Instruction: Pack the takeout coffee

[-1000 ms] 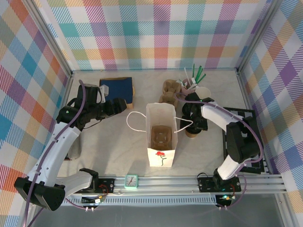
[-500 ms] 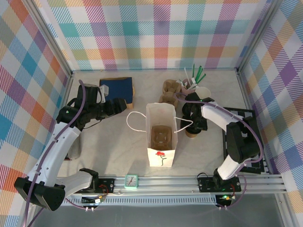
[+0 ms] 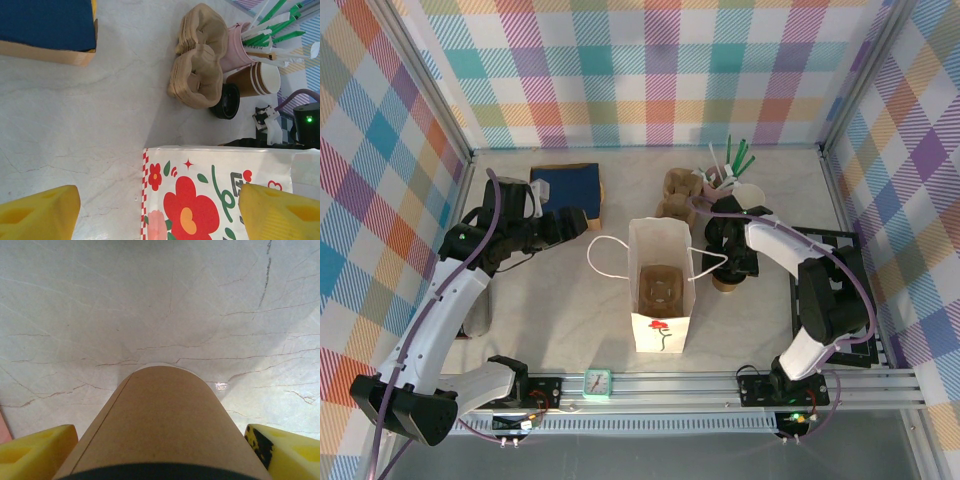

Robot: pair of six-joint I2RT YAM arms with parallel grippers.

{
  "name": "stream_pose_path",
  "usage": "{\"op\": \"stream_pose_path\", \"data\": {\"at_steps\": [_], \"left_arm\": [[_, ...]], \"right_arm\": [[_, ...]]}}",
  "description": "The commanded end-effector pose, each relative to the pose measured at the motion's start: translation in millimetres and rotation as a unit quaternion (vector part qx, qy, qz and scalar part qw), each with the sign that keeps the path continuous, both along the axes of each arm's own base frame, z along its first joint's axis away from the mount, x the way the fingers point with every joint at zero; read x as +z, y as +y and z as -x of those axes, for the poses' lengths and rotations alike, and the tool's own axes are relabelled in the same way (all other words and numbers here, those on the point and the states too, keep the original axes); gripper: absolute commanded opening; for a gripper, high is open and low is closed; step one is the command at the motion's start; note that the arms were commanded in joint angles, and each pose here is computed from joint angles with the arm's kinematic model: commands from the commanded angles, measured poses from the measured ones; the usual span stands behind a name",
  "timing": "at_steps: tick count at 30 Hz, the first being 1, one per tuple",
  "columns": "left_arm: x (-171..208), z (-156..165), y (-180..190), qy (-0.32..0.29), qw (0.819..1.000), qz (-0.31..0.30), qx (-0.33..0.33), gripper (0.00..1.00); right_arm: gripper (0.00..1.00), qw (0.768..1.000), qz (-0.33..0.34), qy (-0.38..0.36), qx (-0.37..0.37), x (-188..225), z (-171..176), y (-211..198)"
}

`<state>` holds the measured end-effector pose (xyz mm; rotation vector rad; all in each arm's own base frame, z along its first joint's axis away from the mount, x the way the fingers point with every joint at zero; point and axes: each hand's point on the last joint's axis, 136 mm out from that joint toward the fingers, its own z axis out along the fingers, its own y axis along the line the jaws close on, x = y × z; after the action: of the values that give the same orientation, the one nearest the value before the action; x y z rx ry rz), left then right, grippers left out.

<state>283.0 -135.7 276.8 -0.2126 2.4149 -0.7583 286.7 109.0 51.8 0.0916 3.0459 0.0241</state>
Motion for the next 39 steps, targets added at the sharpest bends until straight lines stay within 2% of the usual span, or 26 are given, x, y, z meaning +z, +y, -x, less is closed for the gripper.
{"op": "stream_pose_path", "data": {"at_steps": [1,5,8,13,17,23,29,37,39], "left_arm": [[15,-1,5,-0.023,1.000,-0.001,0.005,0.83],[15,-1,6,-0.022,1.000,-0.002,0.006,0.83],[14,0,6,-0.021,1.000,-0.003,0.007,0.83],[14,0,7,-0.022,1.000,-0.005,0.008,0.83],[14,0,7,-0.022,1.000,-0.004,0.007,0.83],[14,1,8,-0.024,1.000,-0.007,0.009,0.83],[15,1,9,-0.025,1.000,-0.009,0.010,0.83],[15,0,11,-0.026,1.000,-0.010,0.014,0.83],[16,0,11,-0.026,1.000,-0.010,0.014,0.83]], "right_arm": [[0.74,0.999,0.029,0.032,-0.001,-19,9,-11],[0.75,0.998,0.037,0.041,-0.003,-26,10,-13],[0.81,0.998,0.042,0.047,-0.004,-30,11,-14],[0.79,0.998,0.044,0.049,-0.006,-33,13,-15],[0.89,0.997,0.045,0.056,-0.009,-37,15,-15],[0.91,0.997,0.048,0.052,-0.012,-37,16,-17],[0.86,0.998,0.046,0.047,-0.013,-36,13,-16],[0.65,0.999,0.029,0.043,-0.015,-33,12,-11],[0.63,0.999,0.018,0.041,-0.018,-33,12,-7]]}}
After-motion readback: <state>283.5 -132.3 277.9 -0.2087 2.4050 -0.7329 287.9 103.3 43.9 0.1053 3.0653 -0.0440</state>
